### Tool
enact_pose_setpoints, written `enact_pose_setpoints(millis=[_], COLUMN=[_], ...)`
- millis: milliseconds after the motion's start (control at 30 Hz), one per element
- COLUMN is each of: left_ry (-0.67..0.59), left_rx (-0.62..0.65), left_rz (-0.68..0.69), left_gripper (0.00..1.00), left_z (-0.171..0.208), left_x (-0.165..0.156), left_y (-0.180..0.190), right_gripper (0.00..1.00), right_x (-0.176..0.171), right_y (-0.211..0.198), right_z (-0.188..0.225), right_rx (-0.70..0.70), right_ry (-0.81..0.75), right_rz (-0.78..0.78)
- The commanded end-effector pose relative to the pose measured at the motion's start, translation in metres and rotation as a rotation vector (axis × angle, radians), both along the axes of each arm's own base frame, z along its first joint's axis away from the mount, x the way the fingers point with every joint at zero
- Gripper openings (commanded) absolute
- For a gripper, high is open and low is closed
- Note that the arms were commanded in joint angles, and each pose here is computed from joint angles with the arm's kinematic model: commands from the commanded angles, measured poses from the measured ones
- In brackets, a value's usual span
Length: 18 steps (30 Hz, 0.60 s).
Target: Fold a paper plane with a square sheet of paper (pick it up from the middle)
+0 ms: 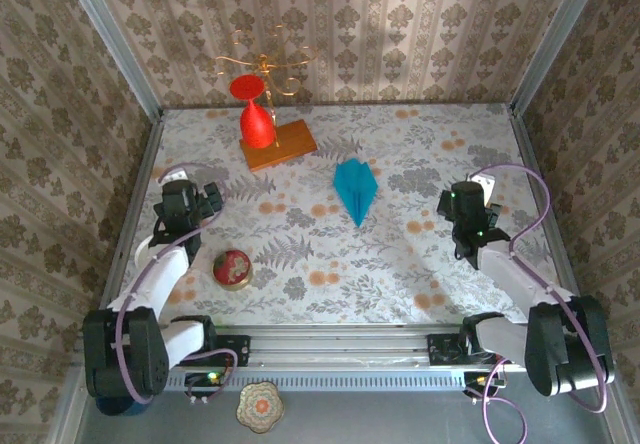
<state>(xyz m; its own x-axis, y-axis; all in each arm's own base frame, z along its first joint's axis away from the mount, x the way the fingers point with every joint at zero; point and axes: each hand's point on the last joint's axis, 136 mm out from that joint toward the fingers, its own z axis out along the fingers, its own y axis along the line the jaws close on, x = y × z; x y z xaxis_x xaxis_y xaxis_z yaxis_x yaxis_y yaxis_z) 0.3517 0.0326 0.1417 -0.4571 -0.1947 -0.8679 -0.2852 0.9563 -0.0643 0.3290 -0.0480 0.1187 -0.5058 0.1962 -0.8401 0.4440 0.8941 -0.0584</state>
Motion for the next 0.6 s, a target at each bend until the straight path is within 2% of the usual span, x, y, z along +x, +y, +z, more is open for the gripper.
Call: enact_pose_setpoints(millis=[0, 133, 300, 467, 567], left_ry=[-0.100, -0.129, -0.215, -0.212, -0.203], left_rx=[0.112, 0.154, 0.118, 0.079, 0.070], left_rz=[-0.082, -0.178, -0.271, -0.329, -0.380], left_gripper=[1.00, 1.00, 1.00, 1.00, 1.00], left_z=[0.010, -0.004, -0.013, -0.026, -0.032], left_x=[0.016, 0.025, 0.031, 0.037, 0.040], left_y=[0.001, -0.009, -0.020, -0.024, -0.032], right_gripper=[0.89, 0.89, 0.90, 0.91, 0.91], right_x=[0.018, 0.036, 0.054, 0.065, 0.071], right_y=[-0.011, 0.002, 0.015, 0.030, 0.033], right_z=[0.010, -0.006, 0.001, 0.006, -0.009], right_rx=[-0.037, -0.001, 0.000, 0.030, 0.057], right_ry=[-0.108, -0.088, -0.164, -0.225, -0.219], right_rz=[-0.012, 0.116, 0.238, 0.351, 0.373])
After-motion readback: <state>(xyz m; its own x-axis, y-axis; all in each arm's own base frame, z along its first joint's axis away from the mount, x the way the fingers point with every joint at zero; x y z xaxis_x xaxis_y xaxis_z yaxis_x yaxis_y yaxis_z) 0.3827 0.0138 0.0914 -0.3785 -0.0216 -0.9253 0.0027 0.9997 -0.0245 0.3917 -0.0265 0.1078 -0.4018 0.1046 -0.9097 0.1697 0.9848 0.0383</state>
